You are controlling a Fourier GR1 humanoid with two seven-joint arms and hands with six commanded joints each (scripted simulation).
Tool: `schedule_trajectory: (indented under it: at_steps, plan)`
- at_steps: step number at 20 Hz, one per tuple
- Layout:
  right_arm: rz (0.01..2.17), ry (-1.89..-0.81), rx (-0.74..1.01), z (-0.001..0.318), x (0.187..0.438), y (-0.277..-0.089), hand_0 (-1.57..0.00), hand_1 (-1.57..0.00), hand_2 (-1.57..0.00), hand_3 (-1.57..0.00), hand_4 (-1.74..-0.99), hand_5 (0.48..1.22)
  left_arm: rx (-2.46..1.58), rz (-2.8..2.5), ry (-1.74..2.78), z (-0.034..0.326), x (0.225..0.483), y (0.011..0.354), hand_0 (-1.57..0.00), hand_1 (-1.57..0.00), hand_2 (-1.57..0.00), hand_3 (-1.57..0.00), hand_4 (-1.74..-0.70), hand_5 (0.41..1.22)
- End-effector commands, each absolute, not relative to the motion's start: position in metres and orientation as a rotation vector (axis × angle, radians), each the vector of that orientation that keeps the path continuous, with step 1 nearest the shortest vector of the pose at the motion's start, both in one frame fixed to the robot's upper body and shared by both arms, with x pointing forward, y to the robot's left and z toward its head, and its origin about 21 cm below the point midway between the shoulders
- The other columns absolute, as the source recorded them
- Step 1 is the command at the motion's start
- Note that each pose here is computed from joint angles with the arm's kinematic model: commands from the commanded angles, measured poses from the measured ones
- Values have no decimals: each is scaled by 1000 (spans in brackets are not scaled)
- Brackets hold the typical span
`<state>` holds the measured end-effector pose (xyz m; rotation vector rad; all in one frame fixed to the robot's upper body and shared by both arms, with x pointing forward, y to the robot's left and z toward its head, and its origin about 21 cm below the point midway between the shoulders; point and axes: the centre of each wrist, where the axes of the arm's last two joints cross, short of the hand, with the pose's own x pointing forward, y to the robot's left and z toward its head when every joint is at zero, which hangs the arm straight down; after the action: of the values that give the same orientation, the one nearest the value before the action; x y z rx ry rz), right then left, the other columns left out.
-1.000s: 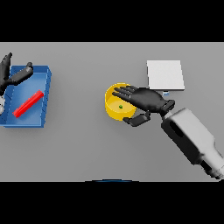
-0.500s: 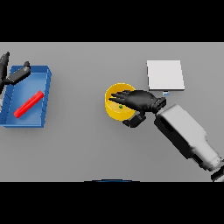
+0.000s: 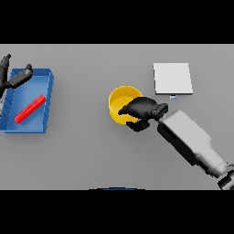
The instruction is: Pick up the red beaker and tilt it to pour out 1 green nut into yellow bowl. Pick up the yellow bowl and place it on the metallic measuring scale.
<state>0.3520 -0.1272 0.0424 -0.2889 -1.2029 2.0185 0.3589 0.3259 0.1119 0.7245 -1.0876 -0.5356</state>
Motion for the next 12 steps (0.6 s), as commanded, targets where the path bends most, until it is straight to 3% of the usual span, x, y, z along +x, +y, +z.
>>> schedule_trajectory:
  at_steps: [1,3,4,6,8,12]
  plan:
    - [2020,-1195,-279,44,354,-127,-721,-664,-624,-472,-1488,1016,723,-530,-1094,112,356,327,1,1,1,1,-795,725]
    - [2039,-1168,-231,48,355,-133,-1027,-991,-965,-691,-1571,1090,726,-527,-1091,115,355,326,1,1,1,1,-800,727]
    - [2043,-1155,-226,49,355,-133,-1136,-1107,-1086,-867,-1604,1116,733,-533,-1084,117,355,325,1,1,1,1,-799,728]
    - [2036,-1134,-228,51,354,-131,-1292,-1274,-1261,-1019,-1649,1154,737,-529,-1080,117,355,327,1,1,1,1,-799,727]
    - [2032,-1138,-226,53,351,-132,-1393,-1381,-1314,-1142,-1682,1178,738,-523,-1084,117,354,327,1,1,1,1,-802,725]
    - [2026,-1147,-243,61,354,-135,-1498,-1493,-1453,-1181,-1717,1203,731,-534,-1089,117,354,328,1,1,1,1,-805,725]
